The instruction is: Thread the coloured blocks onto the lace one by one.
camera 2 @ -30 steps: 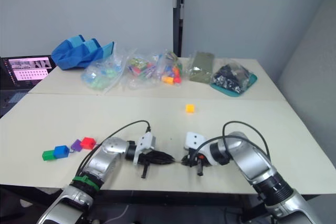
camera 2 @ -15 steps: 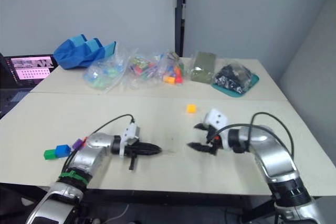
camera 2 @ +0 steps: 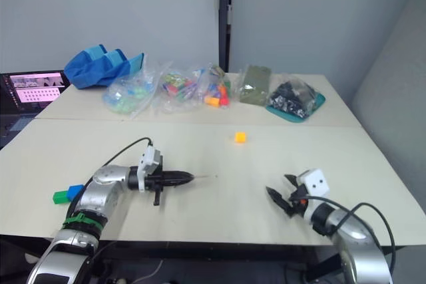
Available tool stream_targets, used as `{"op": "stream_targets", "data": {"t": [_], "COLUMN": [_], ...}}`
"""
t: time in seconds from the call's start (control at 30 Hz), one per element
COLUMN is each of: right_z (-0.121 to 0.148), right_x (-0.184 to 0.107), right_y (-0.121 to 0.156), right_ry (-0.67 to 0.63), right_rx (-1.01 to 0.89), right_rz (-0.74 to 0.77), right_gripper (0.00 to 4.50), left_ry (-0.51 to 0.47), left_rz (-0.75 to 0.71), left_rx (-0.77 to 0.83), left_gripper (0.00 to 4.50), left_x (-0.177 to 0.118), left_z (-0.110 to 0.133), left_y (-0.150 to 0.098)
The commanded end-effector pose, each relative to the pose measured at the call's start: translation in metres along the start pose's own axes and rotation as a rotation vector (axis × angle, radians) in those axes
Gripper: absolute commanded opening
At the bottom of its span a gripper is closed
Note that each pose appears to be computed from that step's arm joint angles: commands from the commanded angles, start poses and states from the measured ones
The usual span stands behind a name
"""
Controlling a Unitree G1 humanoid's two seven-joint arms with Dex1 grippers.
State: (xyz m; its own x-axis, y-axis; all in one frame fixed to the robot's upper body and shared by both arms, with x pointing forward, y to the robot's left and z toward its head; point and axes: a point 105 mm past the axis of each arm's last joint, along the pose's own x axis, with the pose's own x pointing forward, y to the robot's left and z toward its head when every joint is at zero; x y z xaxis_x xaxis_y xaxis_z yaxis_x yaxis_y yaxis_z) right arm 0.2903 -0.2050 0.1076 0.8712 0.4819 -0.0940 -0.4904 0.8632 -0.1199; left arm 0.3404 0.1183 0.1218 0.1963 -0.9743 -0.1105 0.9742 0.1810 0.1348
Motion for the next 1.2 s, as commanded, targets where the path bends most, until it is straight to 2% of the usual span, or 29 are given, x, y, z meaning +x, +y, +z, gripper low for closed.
{"op": "stream_targets", "data": {"t": [0.03,0.2,0.43,0.6,0.9,1.2], "right_z": [0.014,0.018,0.048,0.070,0.070,0.067], "right_x": [-0.004,0.006,0.068,0.123,0.176,0.200], "right_y": [-0.002,0.005,0.002,-0.016,-0.020,-0.009], "right_ry": [-0.072,-0.090,-0.154,-0.147,-0.083,-0.057], "right_rx": [-0.019,-0.014,-0.029,-0.009,0.030,0.063], "right_rz": [-0.049,-0.042,-0.063,-0.070,-0.088,-0.122], "right_gripper": [3.73,3.73,3.73,3.73,3.73,3.73], "left_ry": [-0.015,-0.002,-0.001,-0.008,-0.066,-0.046], "left_rz": [0.020,0.031,0.061,0.056,0.059,0.084], "left_rx": [0.028,0.035,0.051,0.047,0.062,0.055], "left_gripper": [0.00,0.00,0.00,0.00,0.00,0.00], "left_x": [-0.007,-0.013,-0.008,0.001,0.007,0.006], "left_z": [0.008,0.007,0.007,0.006,0.019,0.018], "left_y": [0.003,0.004,0.003,-0.003,-0.011,-0.012]}}
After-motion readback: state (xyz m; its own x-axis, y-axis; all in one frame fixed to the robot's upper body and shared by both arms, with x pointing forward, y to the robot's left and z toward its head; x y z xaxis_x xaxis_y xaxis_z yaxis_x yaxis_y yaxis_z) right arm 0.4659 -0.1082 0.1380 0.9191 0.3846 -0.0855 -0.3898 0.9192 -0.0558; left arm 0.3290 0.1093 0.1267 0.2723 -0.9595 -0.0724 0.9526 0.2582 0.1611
